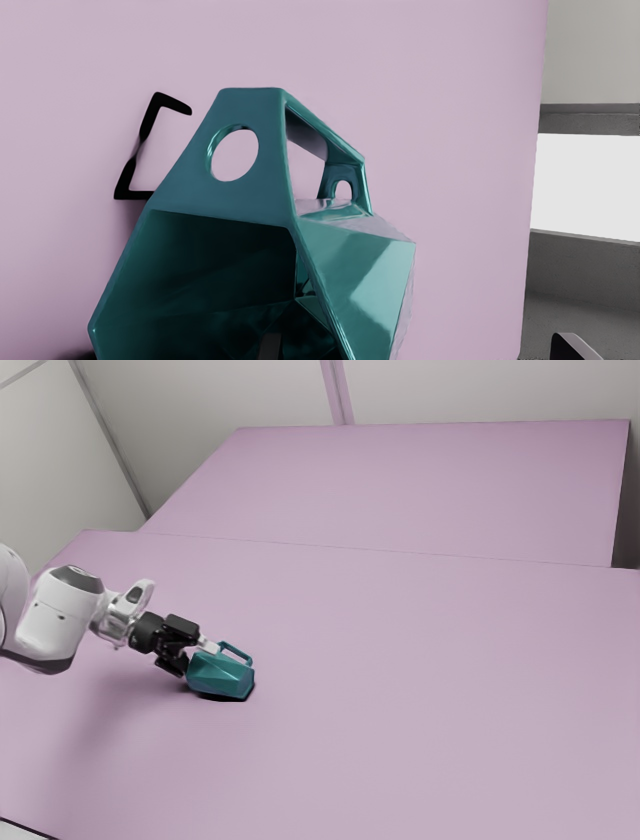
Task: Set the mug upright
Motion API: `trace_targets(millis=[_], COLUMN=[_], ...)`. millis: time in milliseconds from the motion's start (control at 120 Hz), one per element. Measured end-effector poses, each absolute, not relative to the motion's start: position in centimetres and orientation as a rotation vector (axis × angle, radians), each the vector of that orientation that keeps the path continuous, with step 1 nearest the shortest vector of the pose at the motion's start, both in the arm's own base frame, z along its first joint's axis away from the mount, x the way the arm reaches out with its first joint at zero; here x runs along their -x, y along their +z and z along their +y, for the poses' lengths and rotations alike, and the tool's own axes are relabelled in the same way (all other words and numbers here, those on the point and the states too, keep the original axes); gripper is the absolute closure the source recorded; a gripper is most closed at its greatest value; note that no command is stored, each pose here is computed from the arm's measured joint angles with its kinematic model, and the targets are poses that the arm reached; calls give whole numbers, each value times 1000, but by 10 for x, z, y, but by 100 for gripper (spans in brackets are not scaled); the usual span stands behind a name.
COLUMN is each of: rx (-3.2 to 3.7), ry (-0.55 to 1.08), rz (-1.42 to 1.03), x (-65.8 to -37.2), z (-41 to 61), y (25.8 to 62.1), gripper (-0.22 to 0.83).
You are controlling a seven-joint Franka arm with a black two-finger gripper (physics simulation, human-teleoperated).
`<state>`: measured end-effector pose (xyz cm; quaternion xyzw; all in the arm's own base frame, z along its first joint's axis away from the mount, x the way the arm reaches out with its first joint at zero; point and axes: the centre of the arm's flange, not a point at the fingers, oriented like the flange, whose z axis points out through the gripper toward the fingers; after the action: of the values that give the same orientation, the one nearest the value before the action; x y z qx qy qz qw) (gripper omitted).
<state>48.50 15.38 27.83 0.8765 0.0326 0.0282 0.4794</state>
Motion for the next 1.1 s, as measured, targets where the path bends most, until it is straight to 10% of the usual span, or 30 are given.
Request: trace_targets(millis=[367, 817, 1100], rx=[-2132, -2159, -2697], ry=[102, 196, 63], rz=[67, -67, -640], x=[-480, -500, -562], z=[151, 131, 99], y=[272, 333, 414], gripper=[62, 77, 78])
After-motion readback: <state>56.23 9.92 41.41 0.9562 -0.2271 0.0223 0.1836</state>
